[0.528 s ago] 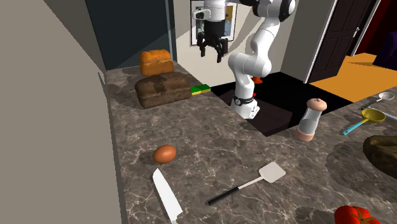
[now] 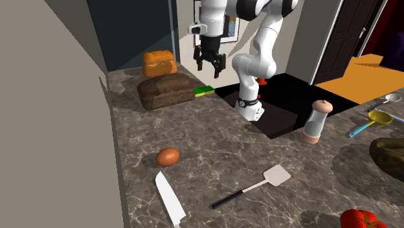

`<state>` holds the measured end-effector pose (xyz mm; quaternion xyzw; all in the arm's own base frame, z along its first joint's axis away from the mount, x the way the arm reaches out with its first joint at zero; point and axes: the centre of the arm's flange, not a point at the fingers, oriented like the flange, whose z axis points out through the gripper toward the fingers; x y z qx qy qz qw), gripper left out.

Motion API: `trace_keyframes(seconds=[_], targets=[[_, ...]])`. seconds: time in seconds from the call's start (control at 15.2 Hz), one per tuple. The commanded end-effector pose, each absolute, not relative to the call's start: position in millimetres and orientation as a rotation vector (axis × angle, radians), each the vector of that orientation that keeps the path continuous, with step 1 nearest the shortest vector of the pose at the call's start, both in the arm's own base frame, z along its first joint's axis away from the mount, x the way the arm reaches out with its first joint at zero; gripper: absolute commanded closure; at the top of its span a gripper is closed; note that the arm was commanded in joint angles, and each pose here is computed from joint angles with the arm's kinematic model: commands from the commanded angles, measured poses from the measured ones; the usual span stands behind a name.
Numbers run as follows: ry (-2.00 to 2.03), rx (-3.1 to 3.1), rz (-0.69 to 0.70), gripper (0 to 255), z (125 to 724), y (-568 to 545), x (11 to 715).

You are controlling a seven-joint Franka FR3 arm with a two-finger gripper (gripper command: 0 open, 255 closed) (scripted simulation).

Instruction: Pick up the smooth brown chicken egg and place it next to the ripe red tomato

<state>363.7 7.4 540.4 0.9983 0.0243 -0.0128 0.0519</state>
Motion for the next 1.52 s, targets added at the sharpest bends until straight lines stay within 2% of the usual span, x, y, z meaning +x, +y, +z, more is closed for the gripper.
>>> trace_keyframes(seconds=[0.0,1.45], targets=[[0.072,3.031,-0.032,0,527,18,383],[0.053,2.957,0.009,0,382,109,618]])
